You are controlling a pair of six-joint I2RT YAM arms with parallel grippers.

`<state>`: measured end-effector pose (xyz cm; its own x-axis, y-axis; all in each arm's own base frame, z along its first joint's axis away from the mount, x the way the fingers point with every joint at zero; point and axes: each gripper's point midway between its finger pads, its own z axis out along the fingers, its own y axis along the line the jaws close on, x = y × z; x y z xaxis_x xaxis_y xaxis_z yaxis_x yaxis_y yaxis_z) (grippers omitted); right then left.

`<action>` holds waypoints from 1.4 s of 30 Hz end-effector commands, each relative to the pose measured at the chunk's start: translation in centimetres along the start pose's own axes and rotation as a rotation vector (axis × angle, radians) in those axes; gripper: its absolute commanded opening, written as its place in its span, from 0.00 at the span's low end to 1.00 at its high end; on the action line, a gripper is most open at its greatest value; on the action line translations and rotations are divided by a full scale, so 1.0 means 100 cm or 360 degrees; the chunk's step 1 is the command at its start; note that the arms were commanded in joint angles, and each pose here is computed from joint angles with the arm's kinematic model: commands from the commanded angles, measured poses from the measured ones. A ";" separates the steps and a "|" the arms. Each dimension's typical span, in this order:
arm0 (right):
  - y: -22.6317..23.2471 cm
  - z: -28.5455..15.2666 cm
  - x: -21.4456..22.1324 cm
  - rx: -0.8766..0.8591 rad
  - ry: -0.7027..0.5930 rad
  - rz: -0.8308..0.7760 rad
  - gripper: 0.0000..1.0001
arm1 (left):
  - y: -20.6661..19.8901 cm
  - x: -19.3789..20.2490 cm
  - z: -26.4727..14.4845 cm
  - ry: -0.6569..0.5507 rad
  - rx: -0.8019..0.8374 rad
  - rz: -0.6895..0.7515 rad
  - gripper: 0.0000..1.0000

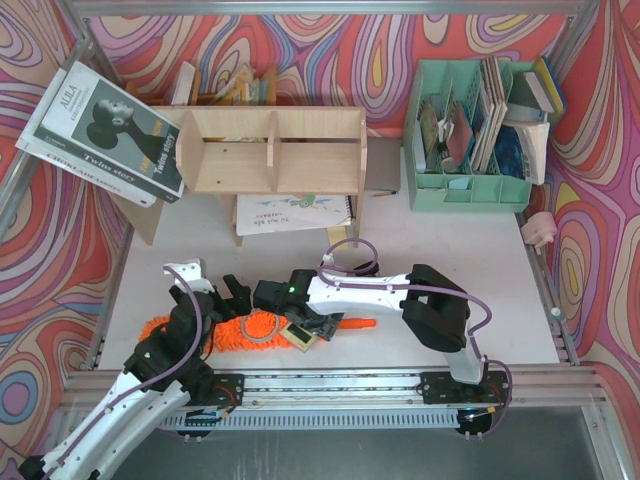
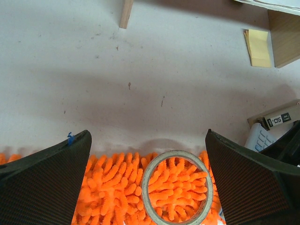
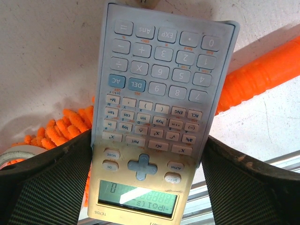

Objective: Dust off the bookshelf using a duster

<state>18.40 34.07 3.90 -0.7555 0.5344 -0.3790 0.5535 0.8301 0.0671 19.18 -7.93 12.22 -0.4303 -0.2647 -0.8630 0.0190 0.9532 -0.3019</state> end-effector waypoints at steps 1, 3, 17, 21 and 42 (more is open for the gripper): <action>-0.006 -0.005 -0.010 0.0004 -0.0050 0.0017 0.74 | 0.000 0.002 0.002 -0.0012 0.0007 0.0014 0.98; -0.005 -0.007 -0.011 -0.0004 -0.0059 0.0018 0.73 | 0.001 0.002 0.003 -0.0011 0.0006 0.0015 0.98; -0.009 -0.022 -0.025 -0.0080 -0.0164 0.0044 0.71 | 0.001 0.003 0.004 -0.0006 -0.0001 0.0019 0.98; -0.011 -0.027 -0.032 -0.0103 -0.0207 0.0057 0.71 | 0.001 0.002 0.004 -0.0009 -0.0009 0.0017 0.98; -0.062 -0.049 -0.080 -0.0118 -0.0480 0.0234 0.70 | 0.009 0.001 0.005 -0.0013 -0.0093 0.0007 0.98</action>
<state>19.36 28.62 10.17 -0.6030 0.5749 -0.5532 0.5637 0.7976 0.2144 19.40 -7.49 12.03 -0.4264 -0.2591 -0.8666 -0.0077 0.9591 -0.2829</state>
